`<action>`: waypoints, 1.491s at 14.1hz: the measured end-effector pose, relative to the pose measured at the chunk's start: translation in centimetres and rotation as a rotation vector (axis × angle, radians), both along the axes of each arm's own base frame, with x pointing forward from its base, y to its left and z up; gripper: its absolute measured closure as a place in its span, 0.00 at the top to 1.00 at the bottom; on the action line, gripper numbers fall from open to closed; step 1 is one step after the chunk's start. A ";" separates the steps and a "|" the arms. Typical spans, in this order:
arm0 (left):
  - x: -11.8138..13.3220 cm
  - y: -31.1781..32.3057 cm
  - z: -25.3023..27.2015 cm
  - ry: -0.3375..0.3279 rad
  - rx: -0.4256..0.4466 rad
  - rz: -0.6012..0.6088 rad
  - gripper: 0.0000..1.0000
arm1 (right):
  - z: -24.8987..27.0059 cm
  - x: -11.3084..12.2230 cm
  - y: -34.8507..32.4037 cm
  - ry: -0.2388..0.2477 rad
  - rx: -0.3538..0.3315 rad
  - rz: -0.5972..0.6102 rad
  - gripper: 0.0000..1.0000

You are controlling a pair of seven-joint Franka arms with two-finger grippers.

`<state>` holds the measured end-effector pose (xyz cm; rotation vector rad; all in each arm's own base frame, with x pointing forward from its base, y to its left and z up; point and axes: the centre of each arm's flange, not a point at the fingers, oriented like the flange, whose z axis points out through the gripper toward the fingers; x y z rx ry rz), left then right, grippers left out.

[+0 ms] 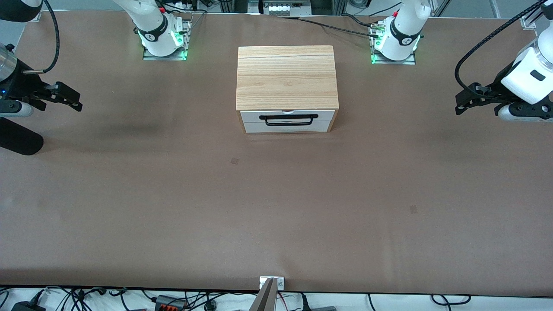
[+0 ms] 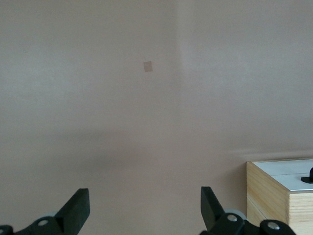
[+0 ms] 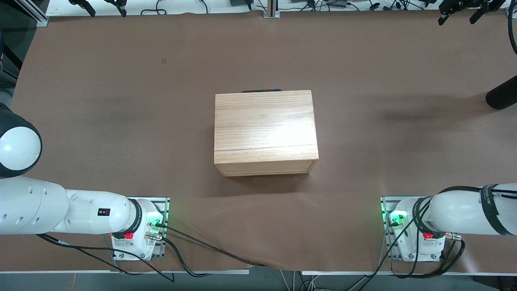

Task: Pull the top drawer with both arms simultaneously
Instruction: 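Move both grippers inward toward the white drawer's black handle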

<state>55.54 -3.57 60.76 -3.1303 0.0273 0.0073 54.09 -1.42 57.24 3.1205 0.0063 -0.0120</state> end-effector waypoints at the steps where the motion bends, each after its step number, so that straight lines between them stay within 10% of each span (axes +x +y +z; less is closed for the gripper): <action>1: 0.0 0.0 0.0 0.000 0.000 0.000 1.00 | 0.0 0.0 0.0 0.000 0.000 0.000 1.00; 13: -0.2 0.0 -0.1 0.016 0.001 0.000 1.00 | -1.1 0.4 0.2 0.025 -0.002 0.003 1.00; 21: -2.4 -0.6 -1.6 0.211 -0.024 -0.010 1.00 | -12.0 4.3 4.3 0.205 -0.021 0.075 1.00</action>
